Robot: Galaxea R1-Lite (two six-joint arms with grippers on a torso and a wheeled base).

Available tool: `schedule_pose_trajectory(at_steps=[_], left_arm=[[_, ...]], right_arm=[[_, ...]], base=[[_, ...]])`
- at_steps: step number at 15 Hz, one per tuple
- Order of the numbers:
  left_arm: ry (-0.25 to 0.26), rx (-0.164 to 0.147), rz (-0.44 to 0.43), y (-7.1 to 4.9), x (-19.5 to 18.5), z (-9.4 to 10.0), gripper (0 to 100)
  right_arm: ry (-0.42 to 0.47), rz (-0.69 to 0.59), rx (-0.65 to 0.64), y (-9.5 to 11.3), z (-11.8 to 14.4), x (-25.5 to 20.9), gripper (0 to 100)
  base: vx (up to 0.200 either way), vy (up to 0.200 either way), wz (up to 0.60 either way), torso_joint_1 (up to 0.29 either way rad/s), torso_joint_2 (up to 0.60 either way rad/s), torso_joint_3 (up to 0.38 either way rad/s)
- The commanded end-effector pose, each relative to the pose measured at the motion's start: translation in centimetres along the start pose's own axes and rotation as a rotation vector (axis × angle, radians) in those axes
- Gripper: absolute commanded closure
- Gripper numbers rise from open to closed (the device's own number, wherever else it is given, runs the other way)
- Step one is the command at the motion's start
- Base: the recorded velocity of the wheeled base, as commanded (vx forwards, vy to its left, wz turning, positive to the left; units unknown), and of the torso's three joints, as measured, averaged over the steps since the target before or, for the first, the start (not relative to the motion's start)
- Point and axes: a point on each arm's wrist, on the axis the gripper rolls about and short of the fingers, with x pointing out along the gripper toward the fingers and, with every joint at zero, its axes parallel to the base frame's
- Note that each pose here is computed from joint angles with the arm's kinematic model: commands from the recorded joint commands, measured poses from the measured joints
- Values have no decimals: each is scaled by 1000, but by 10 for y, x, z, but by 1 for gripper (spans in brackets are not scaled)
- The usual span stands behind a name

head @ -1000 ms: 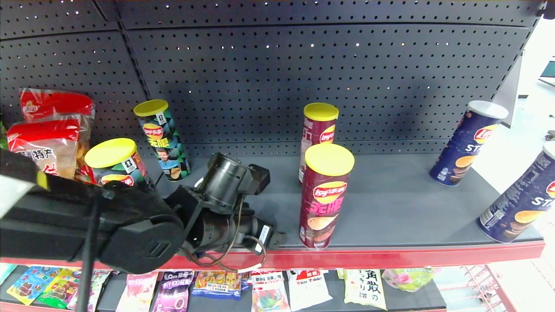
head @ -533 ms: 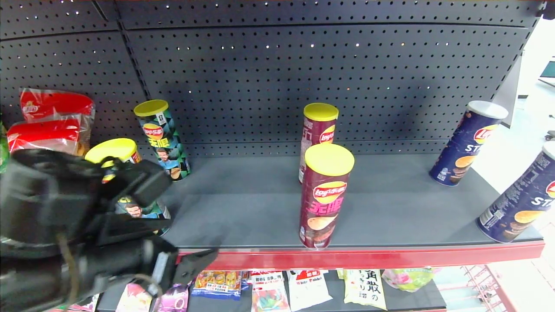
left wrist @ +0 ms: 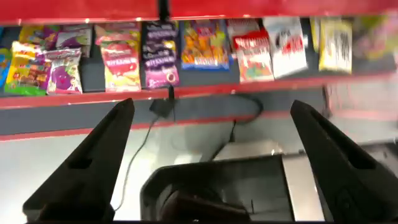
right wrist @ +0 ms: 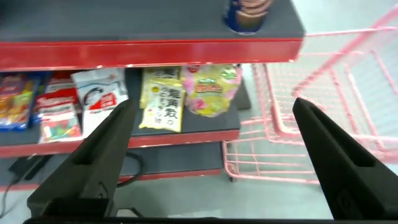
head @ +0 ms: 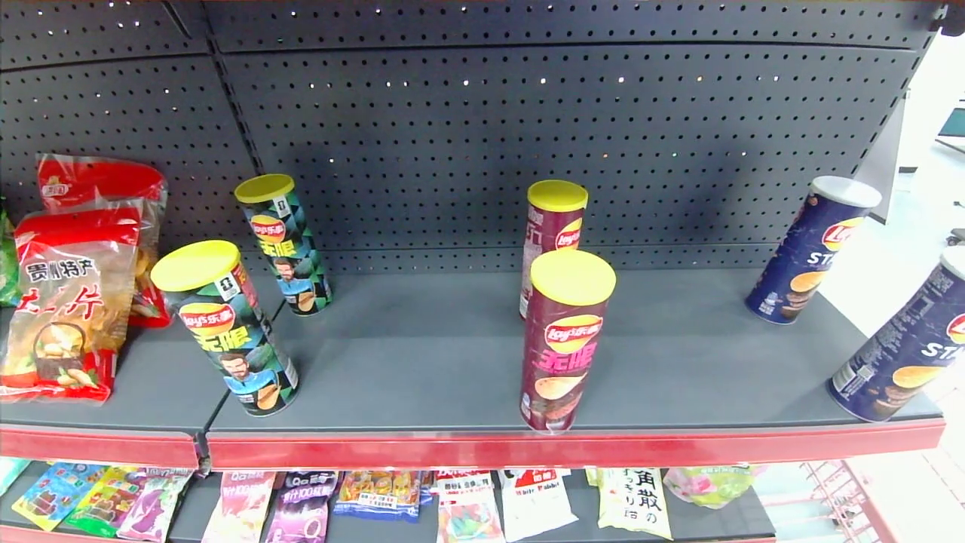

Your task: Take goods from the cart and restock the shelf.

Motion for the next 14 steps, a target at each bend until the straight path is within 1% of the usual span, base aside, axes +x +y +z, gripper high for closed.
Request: schedule_pose_trajectory(at_steps=[1,2,3,4,5,6,7,8,9,10,11,14], left_arm=[[-184,-44,45,7,-2,-44,0],[-186,-52,136,8,-1,-46,0],[-178,-62,164,6,1,-49,0],[-173,-68,187,6,4,-52,0],[-169,-69,212,6,7,-58,0],[-162,-68,214,6,10,-60,0],[-187,-68,200,6,18,-60,0],[-248,-75,190,6,25,-57,0],[-298,-75,188,5,34,-57,0],[-335,-79,187,5,38,-57,0],[-356,-80,179,5,40,-56,0],[-357,-82,181,5,40,-56,0]], right_arm=[[2,0,-11,1,-7,1,0],[-20,72,-38,2,-22,1,0],[-31,140,-51,2,-32,2,0],[-54,181,-60,1,-38,2,0],[-76,227,-70,0,-40,2,0],[-73,221,-73,0,-41,2,0],[-161,162,-53,0,-44,-3,0],[-163,145,-39,0,-45,-2,0],[-160,126,-16,0,-45,-1,0],[-158,103,-8,-1,-45,-1,0],[-159,93,-6,-1,-45,-1,0],[-158,93,-3,-1,-45,-1,0]], base=[[0,0,0,0,0,0],[0,0,0,0,0,0],[0,0,0,0,0,0],[0,0,0,0,0,0],[0,0,0,0,0,0],[0,0,0,0,0,0],[0,0,0,0,0,0],[0,0,0,0,0,0],[0,0,0,0,0,0],[0,0,0,0,0,0],[0,0,0,0,0,0],[0,0,0,0,0,0]])
